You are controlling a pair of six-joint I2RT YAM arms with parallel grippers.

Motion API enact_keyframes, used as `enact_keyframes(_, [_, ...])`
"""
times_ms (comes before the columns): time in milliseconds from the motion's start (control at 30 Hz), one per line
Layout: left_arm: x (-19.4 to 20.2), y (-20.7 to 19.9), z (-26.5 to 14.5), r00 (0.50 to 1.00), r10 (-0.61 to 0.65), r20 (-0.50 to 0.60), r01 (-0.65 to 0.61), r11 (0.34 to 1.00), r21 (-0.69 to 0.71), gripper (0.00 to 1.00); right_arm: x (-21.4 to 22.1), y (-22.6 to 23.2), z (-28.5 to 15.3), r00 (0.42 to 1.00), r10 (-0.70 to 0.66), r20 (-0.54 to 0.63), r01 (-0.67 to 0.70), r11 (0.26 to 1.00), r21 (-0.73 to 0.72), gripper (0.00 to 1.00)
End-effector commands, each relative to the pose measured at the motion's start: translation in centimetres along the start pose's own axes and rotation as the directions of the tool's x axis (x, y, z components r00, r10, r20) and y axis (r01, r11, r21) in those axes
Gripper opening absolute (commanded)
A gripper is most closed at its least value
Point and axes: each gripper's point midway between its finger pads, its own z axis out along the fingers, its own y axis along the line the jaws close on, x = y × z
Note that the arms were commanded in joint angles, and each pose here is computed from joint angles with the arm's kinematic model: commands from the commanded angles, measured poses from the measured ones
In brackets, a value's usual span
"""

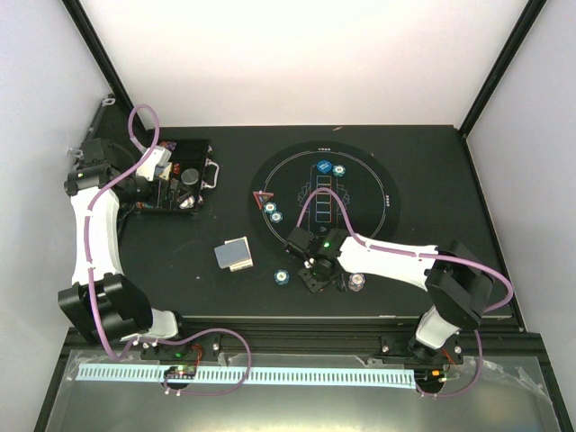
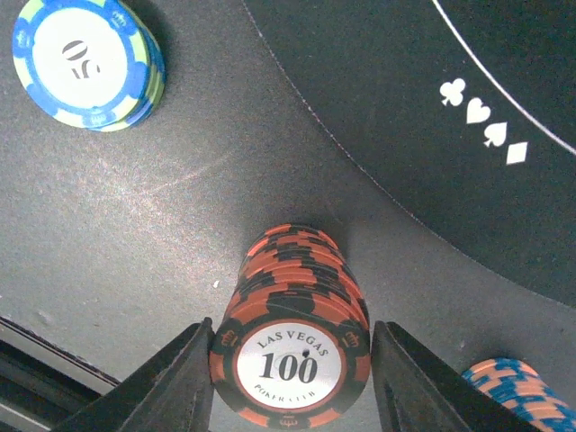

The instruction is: Distribute texas hold em gaming equipment

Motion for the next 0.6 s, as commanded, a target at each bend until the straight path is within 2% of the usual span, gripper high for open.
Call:
enact_keyframes(0, [-1.1, -0.5, -1.2, 0.999, 0.028, 0.035, -0.028, 1.000, -0.001, 0.99, -0.2, 0.0, 0.0, 1.000, -0.002, 0.008, 0.002, 1.000, 0.012, 0.47])
enact_keyframes(300, [-1.1, -0.5, -1.2, 0.999, 0.026, 0.036, -0.026, 1.000, 0.002, 0.99, -1.1, -0.2, -1.5, 0.999, 0.003, 0.042, -0.004, 1.000, 0.025, 0.28])
enact_keyframes(567, [-1.1, -0.6, -1.2, 0.999, 0.025, 0.037, -0.025, 1.000, 0.003, 0.99, -4.7, -0.3, -4.2, 0.992, -0.021, 0.125, 0.012, 0.998, 0.068, 0.24])
